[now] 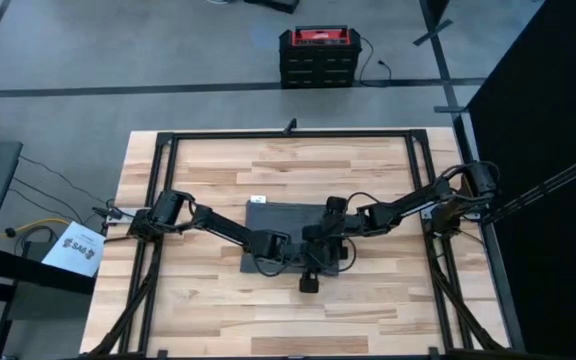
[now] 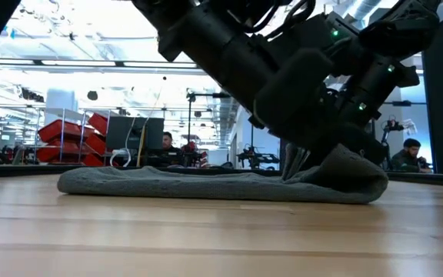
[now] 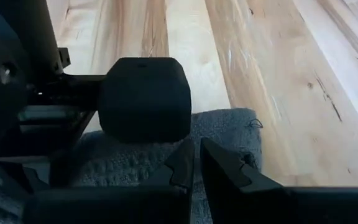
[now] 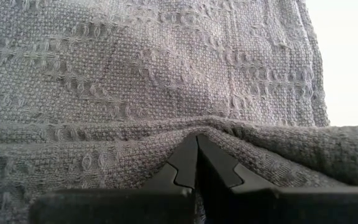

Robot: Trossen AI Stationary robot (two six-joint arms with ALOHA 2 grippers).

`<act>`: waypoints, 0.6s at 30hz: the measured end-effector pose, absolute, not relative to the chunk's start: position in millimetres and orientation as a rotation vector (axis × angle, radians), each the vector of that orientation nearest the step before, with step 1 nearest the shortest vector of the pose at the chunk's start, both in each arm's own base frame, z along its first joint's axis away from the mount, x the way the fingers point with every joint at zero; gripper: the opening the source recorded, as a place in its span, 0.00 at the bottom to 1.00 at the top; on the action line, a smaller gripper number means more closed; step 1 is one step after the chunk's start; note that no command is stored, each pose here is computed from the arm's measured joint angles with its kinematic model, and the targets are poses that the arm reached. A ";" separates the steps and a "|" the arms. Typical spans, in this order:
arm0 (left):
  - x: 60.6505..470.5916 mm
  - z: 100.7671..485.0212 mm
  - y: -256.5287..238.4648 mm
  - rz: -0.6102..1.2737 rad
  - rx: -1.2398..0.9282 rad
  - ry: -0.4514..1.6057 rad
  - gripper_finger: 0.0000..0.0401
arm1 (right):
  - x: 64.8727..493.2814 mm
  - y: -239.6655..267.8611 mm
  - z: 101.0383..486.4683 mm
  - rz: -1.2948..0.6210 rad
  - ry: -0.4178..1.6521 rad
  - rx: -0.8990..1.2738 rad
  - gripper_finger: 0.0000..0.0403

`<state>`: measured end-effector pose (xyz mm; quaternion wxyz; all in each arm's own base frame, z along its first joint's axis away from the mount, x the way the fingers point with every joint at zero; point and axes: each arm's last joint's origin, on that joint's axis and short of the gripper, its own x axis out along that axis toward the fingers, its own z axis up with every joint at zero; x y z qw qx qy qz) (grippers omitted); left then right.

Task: Roll towel
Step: Roll the gray towel

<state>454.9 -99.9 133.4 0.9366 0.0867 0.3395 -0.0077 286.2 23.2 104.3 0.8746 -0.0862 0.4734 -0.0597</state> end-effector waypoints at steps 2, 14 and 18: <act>454.0 131.1 -101.7 -0.024 0.176 0.704 0.04 | 286.5 21.5 104.6 -0.123 0.994 -0.178 0.00; 445.8 115.1 -111.7 -0.020 0.083 0.820 0.04 | 287.4 15.5 105.0 -0.134 0.999 -0.156 0.00; 442.3 116.6 -118.4 0.021 0.084 0.824 0.04 | 287.2 15.4 104.9 -0.135 1.002 -0.157 0.00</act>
